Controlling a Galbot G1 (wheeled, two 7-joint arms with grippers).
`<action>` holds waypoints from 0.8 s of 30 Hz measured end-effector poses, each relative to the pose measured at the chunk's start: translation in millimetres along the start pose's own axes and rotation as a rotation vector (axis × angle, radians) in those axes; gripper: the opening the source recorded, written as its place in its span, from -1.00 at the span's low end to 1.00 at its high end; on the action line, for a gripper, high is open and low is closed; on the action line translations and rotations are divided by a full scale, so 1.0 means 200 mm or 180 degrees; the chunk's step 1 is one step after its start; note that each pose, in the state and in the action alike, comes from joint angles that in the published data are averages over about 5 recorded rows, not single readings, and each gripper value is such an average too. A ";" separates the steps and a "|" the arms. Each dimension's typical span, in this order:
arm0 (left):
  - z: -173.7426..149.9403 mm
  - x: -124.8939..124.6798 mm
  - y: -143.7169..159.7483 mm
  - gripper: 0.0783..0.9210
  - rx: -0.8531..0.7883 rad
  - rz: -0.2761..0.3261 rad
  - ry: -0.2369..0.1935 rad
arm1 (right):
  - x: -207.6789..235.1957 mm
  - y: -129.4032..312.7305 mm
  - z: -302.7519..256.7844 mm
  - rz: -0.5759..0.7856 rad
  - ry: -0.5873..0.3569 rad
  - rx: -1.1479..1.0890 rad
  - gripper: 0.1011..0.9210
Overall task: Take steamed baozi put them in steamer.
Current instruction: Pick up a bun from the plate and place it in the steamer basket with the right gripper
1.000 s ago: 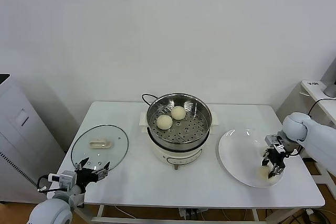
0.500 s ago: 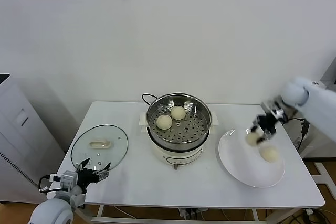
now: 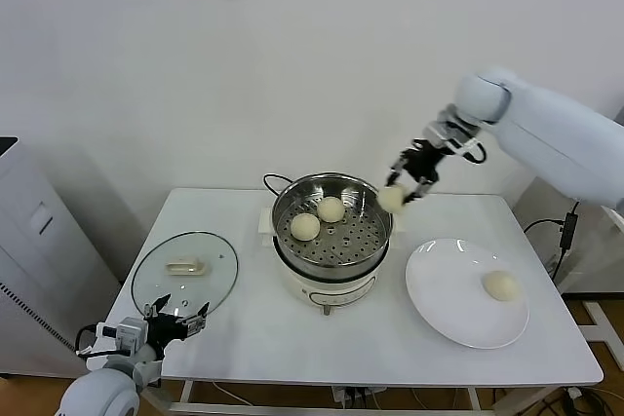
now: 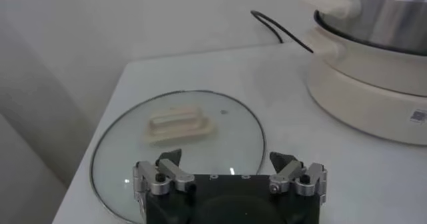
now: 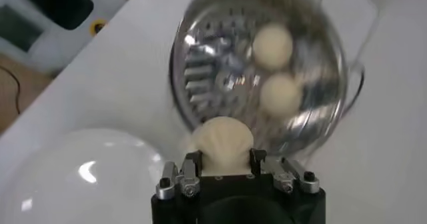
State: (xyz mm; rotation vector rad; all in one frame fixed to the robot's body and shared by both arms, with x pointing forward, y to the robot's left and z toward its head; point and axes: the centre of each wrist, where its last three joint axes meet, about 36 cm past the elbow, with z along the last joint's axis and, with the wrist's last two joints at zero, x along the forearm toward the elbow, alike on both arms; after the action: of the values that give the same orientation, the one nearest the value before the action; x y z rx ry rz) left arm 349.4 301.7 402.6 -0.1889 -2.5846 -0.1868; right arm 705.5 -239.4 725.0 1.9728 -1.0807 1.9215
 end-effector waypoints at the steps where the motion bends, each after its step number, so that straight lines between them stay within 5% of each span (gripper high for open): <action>1: 0.00 0.00 0.00 0.77 0.0001 0.0000 -0.0001 | -0.02 -0.04 -0.03 -0.0015 -0.0018 0.0138 -0.13; 24: 0.00 0.00 0.00 0.77 0.0006 0.0001 -0.0018 | -0.54 -0.24 -0.51 -0.0585 -0.0220 0.2167 -0.13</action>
State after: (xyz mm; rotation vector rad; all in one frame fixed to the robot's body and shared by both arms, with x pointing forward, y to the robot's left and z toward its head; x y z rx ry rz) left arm 349.3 301.4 402.9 -0.1895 -2.5901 -0.1839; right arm 665.5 -104.8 656.1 2.3607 -0.2299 2.3247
